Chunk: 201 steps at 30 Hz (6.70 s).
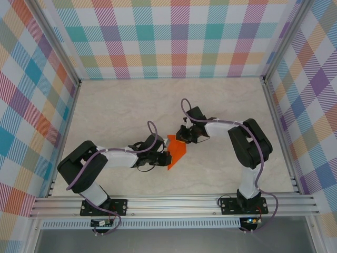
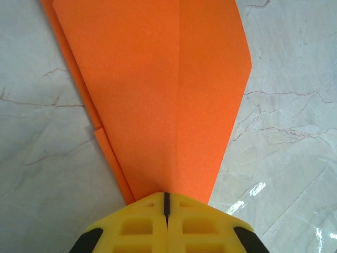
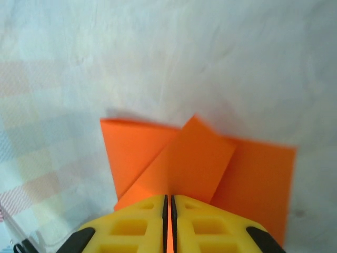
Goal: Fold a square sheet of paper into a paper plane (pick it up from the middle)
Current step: Fourth fold the wing at the center of the table.
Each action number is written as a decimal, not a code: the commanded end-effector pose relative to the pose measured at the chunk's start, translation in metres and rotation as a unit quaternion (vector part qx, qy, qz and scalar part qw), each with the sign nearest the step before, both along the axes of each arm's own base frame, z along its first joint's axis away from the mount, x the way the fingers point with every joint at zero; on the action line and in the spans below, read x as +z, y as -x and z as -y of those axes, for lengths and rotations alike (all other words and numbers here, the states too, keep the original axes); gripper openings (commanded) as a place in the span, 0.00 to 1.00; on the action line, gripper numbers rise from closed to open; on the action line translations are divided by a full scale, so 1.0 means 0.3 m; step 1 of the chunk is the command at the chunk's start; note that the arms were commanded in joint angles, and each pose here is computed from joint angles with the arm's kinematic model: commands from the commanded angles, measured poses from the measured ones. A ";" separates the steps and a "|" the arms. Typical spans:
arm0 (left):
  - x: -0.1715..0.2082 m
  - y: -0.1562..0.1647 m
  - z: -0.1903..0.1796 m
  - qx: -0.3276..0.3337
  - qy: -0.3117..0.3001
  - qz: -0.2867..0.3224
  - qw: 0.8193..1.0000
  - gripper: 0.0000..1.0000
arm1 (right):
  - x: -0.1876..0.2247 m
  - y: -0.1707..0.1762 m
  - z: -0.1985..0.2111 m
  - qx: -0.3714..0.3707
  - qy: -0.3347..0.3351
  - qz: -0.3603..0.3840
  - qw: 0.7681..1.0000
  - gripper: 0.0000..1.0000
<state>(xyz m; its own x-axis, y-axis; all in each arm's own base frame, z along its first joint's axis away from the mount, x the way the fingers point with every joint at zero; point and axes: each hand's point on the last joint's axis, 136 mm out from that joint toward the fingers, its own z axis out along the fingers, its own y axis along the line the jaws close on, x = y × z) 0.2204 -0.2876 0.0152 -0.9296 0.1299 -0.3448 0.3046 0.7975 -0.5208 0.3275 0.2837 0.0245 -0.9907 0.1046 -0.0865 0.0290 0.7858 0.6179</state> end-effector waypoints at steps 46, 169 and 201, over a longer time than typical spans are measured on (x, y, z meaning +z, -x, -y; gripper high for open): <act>0.255 -0.039 -0.017 0.037 0.059 -0.034 0.997 0.16 | -0.148 0.170 0.005 0.027 0.028 -0.104 0.994 0.08; 0.171 -0.051 -0.075 0.103 -0.021 -0.057 0.993 0.24 | 0.039 0.150 0.065 0.000 0.044 -0.031 0.999 0.28; -0.009 -0.114 -0.026 0.054 -0.120 -0.097 0.987 0.29 | -0.034 0.249 0.096 -0.046 -0.013 -0.089 0.995 0.42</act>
<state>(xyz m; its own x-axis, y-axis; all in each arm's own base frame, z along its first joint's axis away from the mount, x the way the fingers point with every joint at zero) 0.2580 -0.2757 0.0206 -0.9835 0.0597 -0.1708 0.1164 0.9316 -0.3442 0.2559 0.2476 0.0239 -0.9763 0.2061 0.0660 0.2042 0.7762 0.5965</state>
